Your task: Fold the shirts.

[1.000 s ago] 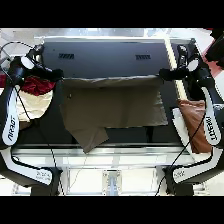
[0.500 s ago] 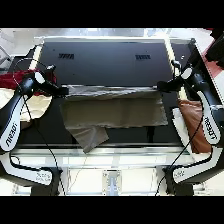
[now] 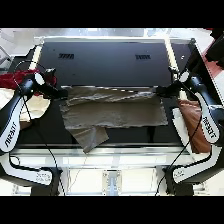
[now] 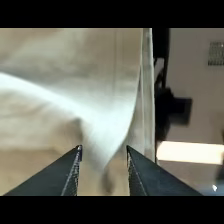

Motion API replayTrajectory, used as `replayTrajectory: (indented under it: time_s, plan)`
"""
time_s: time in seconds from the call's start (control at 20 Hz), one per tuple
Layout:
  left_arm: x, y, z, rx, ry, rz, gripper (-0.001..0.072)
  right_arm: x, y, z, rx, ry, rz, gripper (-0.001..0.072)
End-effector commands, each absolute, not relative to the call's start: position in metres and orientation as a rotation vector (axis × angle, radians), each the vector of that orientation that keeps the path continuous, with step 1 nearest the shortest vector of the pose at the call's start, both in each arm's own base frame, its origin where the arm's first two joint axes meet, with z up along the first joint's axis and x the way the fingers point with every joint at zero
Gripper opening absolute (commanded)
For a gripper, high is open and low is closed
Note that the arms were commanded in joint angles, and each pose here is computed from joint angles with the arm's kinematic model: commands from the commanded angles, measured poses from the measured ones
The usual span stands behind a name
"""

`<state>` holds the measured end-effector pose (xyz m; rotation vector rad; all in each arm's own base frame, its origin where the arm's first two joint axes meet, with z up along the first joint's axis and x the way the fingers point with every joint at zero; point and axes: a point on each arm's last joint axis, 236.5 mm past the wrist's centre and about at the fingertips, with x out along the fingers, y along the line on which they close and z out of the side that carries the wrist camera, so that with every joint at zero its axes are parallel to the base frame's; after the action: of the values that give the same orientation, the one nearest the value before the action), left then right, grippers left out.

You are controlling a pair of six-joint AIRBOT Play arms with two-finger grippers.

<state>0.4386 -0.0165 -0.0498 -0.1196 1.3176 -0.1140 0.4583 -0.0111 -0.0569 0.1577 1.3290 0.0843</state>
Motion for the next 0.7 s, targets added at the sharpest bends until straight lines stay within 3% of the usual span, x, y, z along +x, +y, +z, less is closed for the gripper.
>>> replayTrajectory:
  time_s: [0.0, 0.15, 0.3, 0.45, 0.65]
  plan:
    - [0.424, -0.011, -0.018, -0.157, 1.311, -0.096, 0.0418, 0.417, -0.057, -0.031, 0.050, 1.448, -0.025, 0.0328]
    - [0.404, -0.013, 0.056, -0.130, 1.176, -0.109, 0.0417, 0.394, -0.107, 0.031, 0.036, 1.363, -0.163, 0.0328]
    - [0.338, -0.018, 0.071, -0.167, 1.129, -0.082, 0.0417, 0.376, -0.124, 0.090, 0.072, 1.222, -0.218, 0.0329]
    - [0.259, -0.028, 0.026, -0.418, 1.193, 0.061, 0.0417, 0.365, -0.124, 0.129, 0.037, 1.121, -0.215, 0.0329]
    - [0.212, -0.070, -0.021, -0.703, 1.177, 0.032, 0.0406, 0.368, -0.107, 0.151, 0.072, 1.029, -0.171, 0.0329]
